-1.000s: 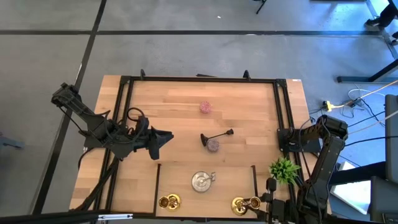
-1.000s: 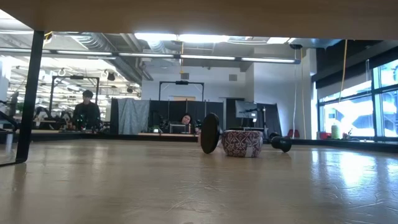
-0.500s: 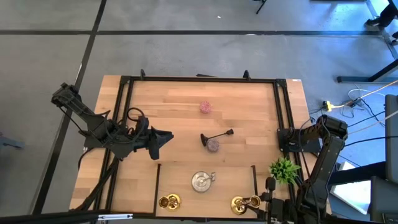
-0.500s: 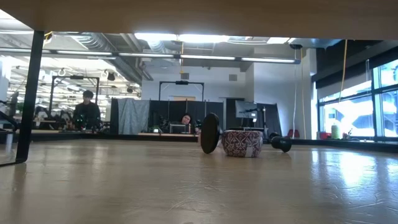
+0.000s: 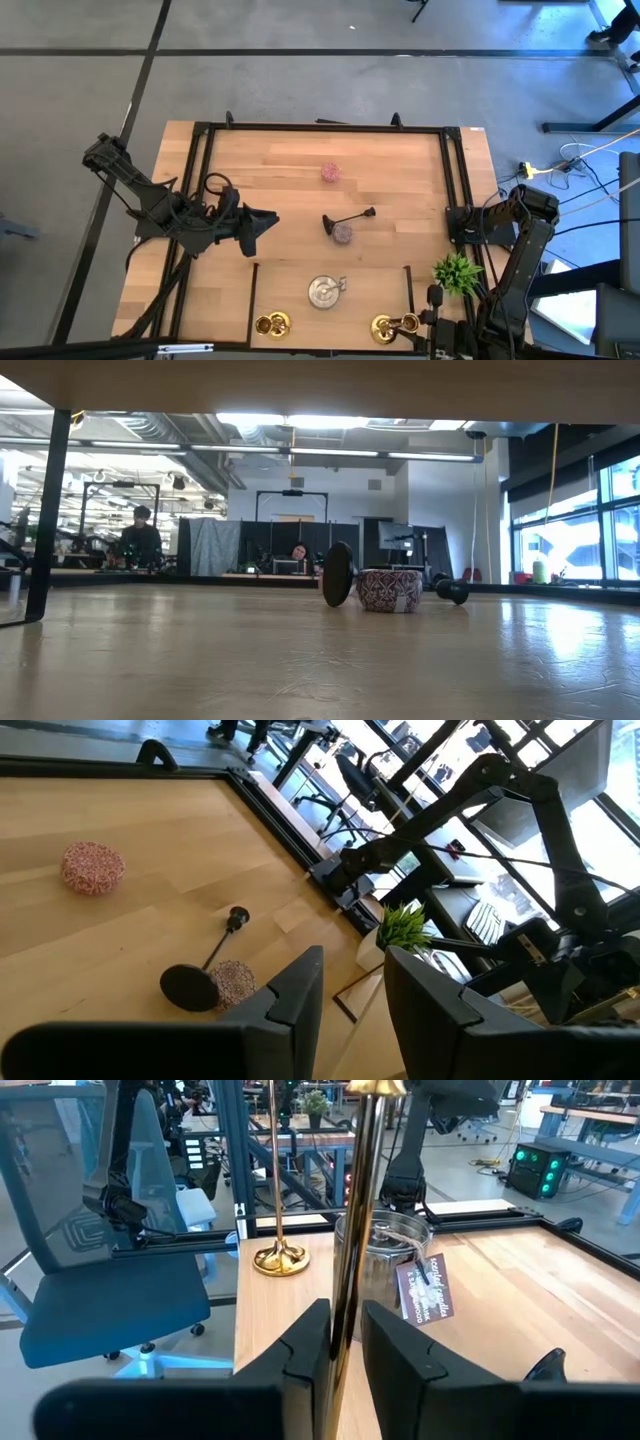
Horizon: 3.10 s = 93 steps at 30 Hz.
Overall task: Pick & Place candle stick holders
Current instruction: Put the gold candle holder on the shelf, then put the pink scented candle on the shelf
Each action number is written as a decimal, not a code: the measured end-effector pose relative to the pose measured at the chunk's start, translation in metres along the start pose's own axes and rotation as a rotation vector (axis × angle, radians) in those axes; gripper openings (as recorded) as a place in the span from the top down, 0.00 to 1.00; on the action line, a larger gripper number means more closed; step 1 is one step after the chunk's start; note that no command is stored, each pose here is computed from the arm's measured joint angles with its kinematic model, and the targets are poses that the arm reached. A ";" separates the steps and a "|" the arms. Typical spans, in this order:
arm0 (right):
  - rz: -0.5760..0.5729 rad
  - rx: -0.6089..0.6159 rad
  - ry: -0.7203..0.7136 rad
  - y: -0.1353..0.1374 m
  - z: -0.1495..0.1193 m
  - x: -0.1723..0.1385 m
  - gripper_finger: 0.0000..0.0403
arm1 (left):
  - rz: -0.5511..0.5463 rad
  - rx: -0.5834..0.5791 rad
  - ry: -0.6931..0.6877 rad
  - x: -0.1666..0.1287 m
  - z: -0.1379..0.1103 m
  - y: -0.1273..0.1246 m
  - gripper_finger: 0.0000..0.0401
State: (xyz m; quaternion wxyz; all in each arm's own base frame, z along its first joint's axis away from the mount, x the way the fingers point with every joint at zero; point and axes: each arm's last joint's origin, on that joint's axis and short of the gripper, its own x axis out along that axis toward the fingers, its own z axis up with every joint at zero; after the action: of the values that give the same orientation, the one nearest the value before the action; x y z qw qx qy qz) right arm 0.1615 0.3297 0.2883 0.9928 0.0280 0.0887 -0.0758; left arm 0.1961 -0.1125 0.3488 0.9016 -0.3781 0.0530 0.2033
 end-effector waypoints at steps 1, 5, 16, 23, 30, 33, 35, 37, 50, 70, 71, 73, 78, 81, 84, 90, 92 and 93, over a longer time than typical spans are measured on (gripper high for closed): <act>0.001 0.000 0.000 0.000 0.000 0.000 0.85 | 0.000 0.000 0.000 0.000 0.000 0.000 0.74; 0.003 0.026 0.002 0.000 0.000 0.000 0.85 | 0.000 0.000 0.000 0.000 0.000 0.000 0.74; 0.041 0.068 0.034 0.002 -0.001 0.000 0.79 | -0.003 -0.006 0.005 0.000 0.000 0.000 0.74; 0.057 0.130 0.050 0.002 -0.001 -0.001 0.64 | -0.002 -0.008 0.005 0.000 0.000 0.000 0.74; 0.131 0.194 0.103 -0.003 0.011 -0.005 0.56 | -0.003 -0.008 0.007 0.000 0.000 0.000 0.74; 0.155 0.203 0.119 -0.007 0.017 -0.008 0.56 | -0.002 -0.005 0.008 0.000 0.000 0.000 0.74; 0.182 0.199 0.149 -0.010 0.021 -0.010 0.57 | -0.002 0.001 0.008 0.000 0.000 0.000 0.74; 0.207 0.199 0.193 -0.015 0.023 -0.011 0.57 | -0.002 0.004 0.008 0.000 0.000 0.000 0.74; 0.187 0.152 0.575 -0.048 0.020 0.002 0.68 | -0.001 0.030 0.005 0.000 0.000 0.000 0.74; -0.284 0.104 0.673 -0.116 0.086 0.007 0.72 | 0.018 0.114 -0.025 0.001 0.001 0.001 0.74; -0.285 0.094 0.658 -0.118 0.088 0.009 0.72 | 0.019 0.120 -0.025 0.001 0.001 0.001 0.74; -0.286 0.107 0.643 -0.122 0.092 0.010 0.72 | 0.019 0.125 -0.025 0.001 0.001 0.001 0.74; -0.280 0.119 0.673 -0.126 0.098 0.012 0.72 | 0.016 0.133 -0.020 0.001 0.001 0.001 0.74; -0.272 0.121 0.691 -0.126 0.098 0.011 0.72 | 0.008 0.133 -0.008 0.001 0.001 0.001 0.74; -0.272 0.120 0.690 -0.126 0.098 0.011 0.72 | 0.001 0.132 0.004 0.001 0.001 0.000 0.74; -0.312 0.117 0.600 -0.131 0.103 0.015 0.72 | 0.004 0.114 -0.006 0.001 0.001 0.000 0.74; -0.334 0.118 0.561 -0.134 0.105 0.018 0.72 | 0.015 0.113 -0.023 0.001 0.002 0.001 0.74; -0.347 0.119 0.544 -0.136 0.106 0.020 0.72 | 0.024 0.111 -0.036 0.002 0.003 0.001 0.74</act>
State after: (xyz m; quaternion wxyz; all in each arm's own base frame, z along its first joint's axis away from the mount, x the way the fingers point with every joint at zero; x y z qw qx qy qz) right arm 0.1776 0.1850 0.3832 0.9016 0.0899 0.3496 -0.2384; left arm 0.1971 -0.1094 0.3494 0.9196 -0.3229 0.0526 0.2177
